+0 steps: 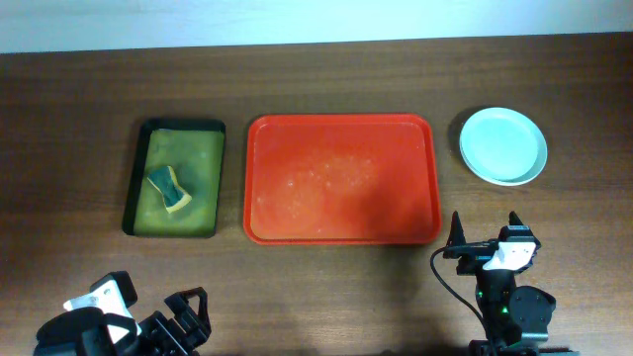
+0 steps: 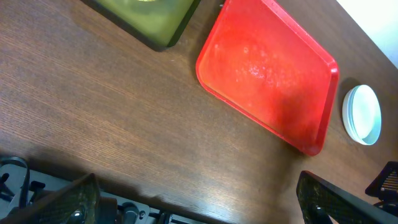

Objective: Clean dirty plates on tray and stack at the side

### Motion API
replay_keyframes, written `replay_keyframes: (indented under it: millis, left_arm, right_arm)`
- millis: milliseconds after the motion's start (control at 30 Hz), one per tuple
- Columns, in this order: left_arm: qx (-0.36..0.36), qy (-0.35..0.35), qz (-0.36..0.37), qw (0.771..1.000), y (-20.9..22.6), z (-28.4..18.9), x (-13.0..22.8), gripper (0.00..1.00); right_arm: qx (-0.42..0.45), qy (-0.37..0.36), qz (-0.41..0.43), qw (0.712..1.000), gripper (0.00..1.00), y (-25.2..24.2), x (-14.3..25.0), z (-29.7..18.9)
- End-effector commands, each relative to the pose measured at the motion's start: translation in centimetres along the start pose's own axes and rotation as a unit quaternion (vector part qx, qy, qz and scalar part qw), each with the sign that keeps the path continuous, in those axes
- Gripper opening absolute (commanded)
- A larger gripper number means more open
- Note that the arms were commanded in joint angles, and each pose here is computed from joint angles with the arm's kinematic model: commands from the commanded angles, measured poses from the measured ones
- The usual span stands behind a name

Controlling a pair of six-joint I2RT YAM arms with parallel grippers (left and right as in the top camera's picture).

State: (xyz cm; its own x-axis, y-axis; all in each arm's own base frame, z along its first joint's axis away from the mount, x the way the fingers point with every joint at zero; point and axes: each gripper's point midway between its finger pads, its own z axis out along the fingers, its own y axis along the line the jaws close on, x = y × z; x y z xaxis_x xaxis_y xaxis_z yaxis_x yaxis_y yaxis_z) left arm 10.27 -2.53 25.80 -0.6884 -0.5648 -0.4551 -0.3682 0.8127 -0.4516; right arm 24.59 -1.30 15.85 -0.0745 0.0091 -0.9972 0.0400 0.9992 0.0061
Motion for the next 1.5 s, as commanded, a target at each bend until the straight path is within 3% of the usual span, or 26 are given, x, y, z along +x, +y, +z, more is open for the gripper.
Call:
replay_keyframes:
  millis: [0,233,333,367,533,700,867,967,1067,1133,1467]
  left_arm:
    - [0.003,-0.002,0.010,1.000,0.0,-0.1,0.0,0.99]
    - [-0.011,0.012,0.024,1.000,0.6,-0.1,0.7,0.99]
    - [0.050,-0.002,0.162,0.985,-1.8,0.6,-0.2,0.99]
    - [0.079,-0.033,0.208,0.974,-2.8,1.6,-0.8,0.99]
    - [0.142,-0.150,0.257,0.944,-3.4,7.0,-1.9,0.99]
    - [0.208,-0.297,0.268,0.892,-4.7,11.1,-4.1,0.99]
    - [0.227,-0.406,0.257,0.847,-4.5,11.6,-6.3,0.99]
    - [0.200,-0.438,0.243,0.842,-3.2,12.4,-7.2,0.99]
    - [0.157,-0.418,0.300,0.843,-2.3,14.3,-6.4,0.99]
    - [0.107,-0.382,0.299,0.868,-0.1,16.4,-5.8,0.99]
    - [0.034,-0.395,0.327,0.858,1.9,16.4,-6.9,0.99]
  right_arm:
    - [0.004,-0.001,-0.001,1.000,0.99,-0.2,0.2,0.0]
    - [0.004,-0.001,-0.001,1.000,0.98,-0.2,0.2,0.0]
    - [0.004,-0.001,-0.001,1.000,0.98,-0.2,0.2,0.0]
    - [0.004,-0.001,-0.001,1.000,0.98,-0.2,0.2,0.0]
    - [0.004,-0.001,-0.001,1.000,0.98,-0.2,0.2,0.0]
    - [0.004,-0.001,-0.001,1.000,0.98,-0.2,0.2,0.0]
    - [0.004,-0.001,-0.001,1.000,0.98,-0.2,0.2,0.0]
    - [0.004,-0.001,-0.001,1.000,0.98,-0.2,0.2,0.0]
    - [0.004,-0.001,-0.001,1.000,0.98,-0.2,0.2,0.0]
    - [0.004,-0.001,-0.001,1.000,0.98,-0.2,0.2,0.0]
    - [0.004,-0.001,-0.001,1.000,0.98,-0.2,0.2,0.0]
